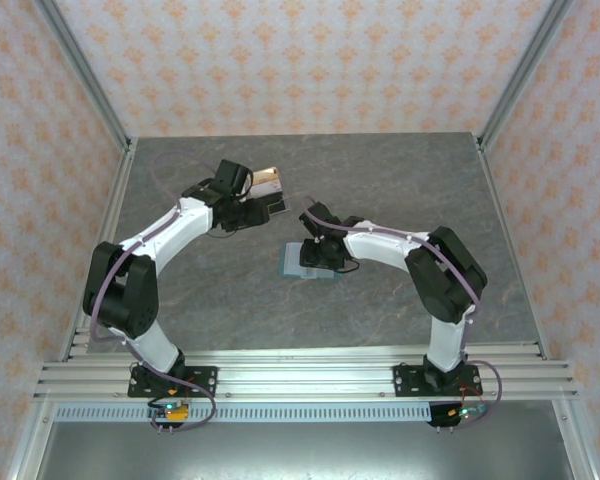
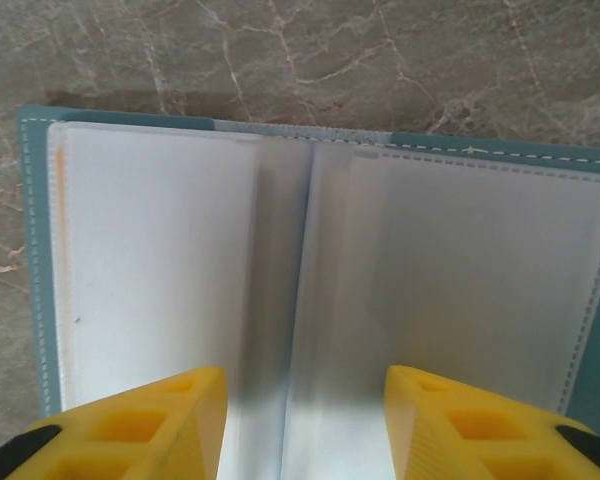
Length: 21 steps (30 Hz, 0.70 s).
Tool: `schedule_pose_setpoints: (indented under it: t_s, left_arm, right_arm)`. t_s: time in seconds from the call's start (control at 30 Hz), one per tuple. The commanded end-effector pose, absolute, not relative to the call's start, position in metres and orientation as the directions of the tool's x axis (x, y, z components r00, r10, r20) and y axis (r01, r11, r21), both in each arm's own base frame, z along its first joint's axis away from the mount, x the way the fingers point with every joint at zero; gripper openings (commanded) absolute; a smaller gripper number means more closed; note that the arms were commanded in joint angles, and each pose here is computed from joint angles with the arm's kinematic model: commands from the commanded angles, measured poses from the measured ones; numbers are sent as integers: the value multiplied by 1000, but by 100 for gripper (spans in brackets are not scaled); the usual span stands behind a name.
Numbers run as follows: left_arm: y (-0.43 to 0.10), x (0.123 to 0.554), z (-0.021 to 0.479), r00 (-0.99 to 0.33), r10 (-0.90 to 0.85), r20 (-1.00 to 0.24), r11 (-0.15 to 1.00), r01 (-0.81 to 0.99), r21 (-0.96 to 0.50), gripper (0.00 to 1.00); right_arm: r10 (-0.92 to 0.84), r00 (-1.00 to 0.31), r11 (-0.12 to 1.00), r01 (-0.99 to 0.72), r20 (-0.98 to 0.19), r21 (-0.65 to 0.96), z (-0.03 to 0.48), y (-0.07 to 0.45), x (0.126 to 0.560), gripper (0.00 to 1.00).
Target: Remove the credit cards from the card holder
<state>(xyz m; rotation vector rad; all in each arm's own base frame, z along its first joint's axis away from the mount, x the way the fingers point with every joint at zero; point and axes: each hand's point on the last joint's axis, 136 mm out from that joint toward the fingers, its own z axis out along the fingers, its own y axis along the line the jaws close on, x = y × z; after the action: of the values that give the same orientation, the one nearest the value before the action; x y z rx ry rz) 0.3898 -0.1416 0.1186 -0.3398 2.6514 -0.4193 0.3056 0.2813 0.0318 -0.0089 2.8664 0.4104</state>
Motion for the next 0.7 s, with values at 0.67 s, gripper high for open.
schedule_pose_setpoints:
  t_s: [0.67]
  left_arm:
    - [-240, 335, 78, -934, -324, -154, 809, -188, -557, 43]
  right_arm:
    - [-1, -978, 980, -42, -208, 194, 1, 254, 300, 30]
